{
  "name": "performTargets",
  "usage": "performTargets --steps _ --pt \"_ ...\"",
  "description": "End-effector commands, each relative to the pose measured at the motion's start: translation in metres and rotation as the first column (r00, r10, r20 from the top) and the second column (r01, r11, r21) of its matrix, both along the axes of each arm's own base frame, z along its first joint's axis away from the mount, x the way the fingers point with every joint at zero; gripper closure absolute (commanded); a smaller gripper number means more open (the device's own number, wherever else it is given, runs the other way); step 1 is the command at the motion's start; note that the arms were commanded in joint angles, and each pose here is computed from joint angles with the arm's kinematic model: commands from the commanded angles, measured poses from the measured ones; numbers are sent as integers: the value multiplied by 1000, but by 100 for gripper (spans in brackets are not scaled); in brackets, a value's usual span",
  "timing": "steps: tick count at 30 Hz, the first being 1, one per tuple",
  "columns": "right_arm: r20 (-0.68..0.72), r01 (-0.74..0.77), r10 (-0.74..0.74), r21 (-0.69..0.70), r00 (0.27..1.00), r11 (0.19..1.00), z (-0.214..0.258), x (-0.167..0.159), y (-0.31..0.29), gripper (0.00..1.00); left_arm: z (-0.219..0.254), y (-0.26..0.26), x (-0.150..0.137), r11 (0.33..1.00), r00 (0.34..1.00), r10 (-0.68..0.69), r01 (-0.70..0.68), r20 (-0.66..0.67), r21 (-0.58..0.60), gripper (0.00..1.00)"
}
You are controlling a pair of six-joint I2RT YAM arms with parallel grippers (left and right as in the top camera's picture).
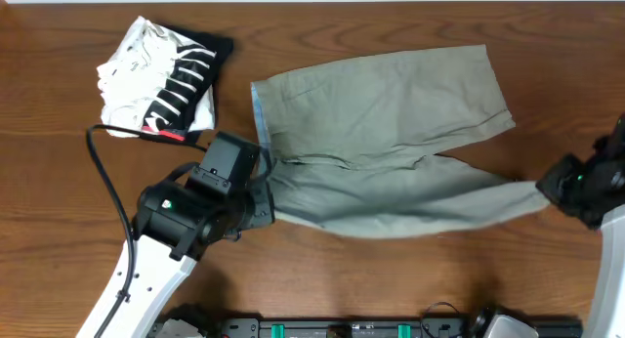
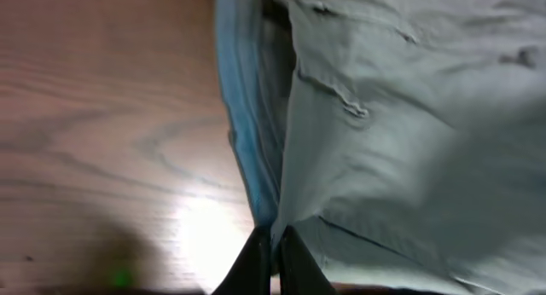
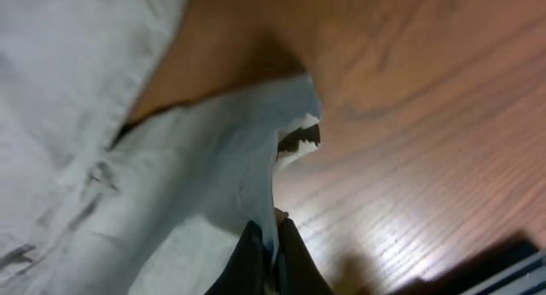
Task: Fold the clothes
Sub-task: 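Fold the lower half up over the upper half with both grippers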
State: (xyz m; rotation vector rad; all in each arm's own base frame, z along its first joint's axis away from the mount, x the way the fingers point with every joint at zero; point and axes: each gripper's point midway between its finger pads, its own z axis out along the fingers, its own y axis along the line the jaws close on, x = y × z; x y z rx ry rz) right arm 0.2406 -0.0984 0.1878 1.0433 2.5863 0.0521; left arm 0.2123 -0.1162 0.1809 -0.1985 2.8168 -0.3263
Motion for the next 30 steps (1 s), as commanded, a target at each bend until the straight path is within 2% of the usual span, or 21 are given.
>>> performTargets --steps 1,4,10,18,30 --pt "43 -37 39 -43 998 998 20 15 -3 99 5 12 21 996 996 46 -52 75 78 94" --pt "66 -101 104 -39 992 994 27 30 3 99 3 8 36 996 994 46 -54 100 75 94" --pt "108 -129 135 -62 985 990 35 57 3 99 2 18 65 993 986 81 -92 142 73 94" --pt "182 -138 153 -89 971 986 36 90 -4 99 39 36 101 991 955 103 -122 277 54 94" --pt "330 -226 272 -171 904 959 57 139 16 99 41 32 143 988 920 128 -150 369 31 94"
